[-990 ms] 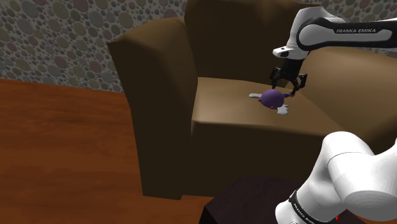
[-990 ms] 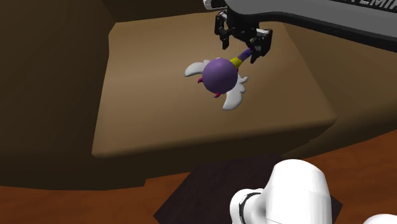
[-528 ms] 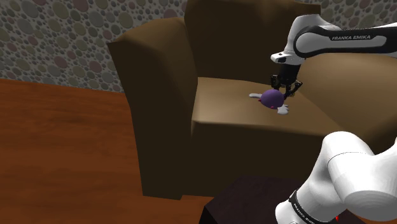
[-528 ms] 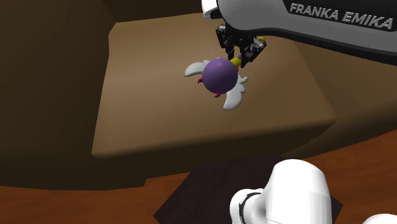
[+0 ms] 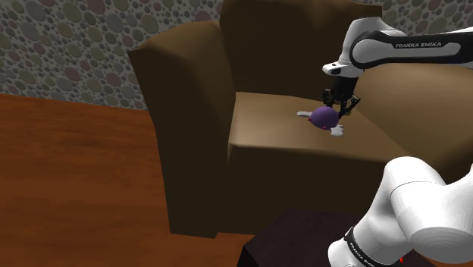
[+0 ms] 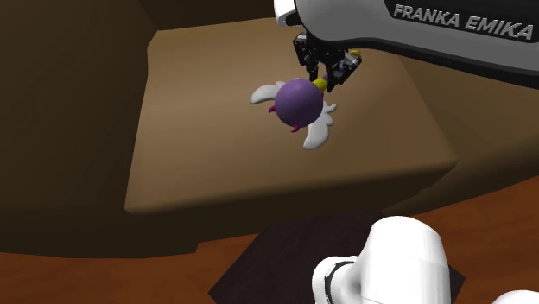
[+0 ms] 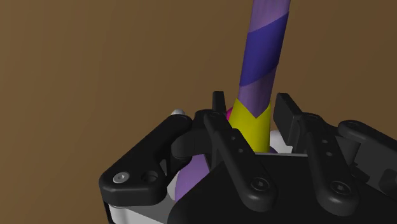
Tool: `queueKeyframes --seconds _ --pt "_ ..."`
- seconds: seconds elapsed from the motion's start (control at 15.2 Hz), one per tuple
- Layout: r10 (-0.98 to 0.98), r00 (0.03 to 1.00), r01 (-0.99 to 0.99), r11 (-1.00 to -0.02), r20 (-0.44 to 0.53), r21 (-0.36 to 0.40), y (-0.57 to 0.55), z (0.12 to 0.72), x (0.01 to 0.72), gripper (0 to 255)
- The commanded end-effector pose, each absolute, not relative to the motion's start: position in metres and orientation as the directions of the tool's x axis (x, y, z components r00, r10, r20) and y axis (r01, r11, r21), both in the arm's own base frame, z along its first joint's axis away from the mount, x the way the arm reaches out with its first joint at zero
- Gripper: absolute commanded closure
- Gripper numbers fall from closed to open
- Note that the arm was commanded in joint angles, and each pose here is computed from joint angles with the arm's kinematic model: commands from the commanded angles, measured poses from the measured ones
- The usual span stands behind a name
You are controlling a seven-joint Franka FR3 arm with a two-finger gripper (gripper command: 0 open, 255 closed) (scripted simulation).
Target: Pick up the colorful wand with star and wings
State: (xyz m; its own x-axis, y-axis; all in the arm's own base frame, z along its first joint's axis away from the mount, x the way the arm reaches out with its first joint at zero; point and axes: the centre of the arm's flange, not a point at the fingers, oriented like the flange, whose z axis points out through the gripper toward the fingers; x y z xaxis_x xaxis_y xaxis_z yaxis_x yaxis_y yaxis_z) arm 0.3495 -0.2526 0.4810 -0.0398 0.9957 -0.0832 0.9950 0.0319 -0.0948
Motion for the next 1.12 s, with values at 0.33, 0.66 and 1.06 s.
queueKeyframes --seconds 0.33,0.66,1.06 --pt "0.996 -0.04 0.995 0.033 -0.083 -0.094 -0.252 0.513 0.35 255" --pt "0.996 -0.04 0.995 0.033 -0.083 -0.094 -0.252 0.539 0.35 255" --pt "0.996 -0.04 0.995 0.033 -0.083 -0.094 -0.252 0.561 0.35 255"
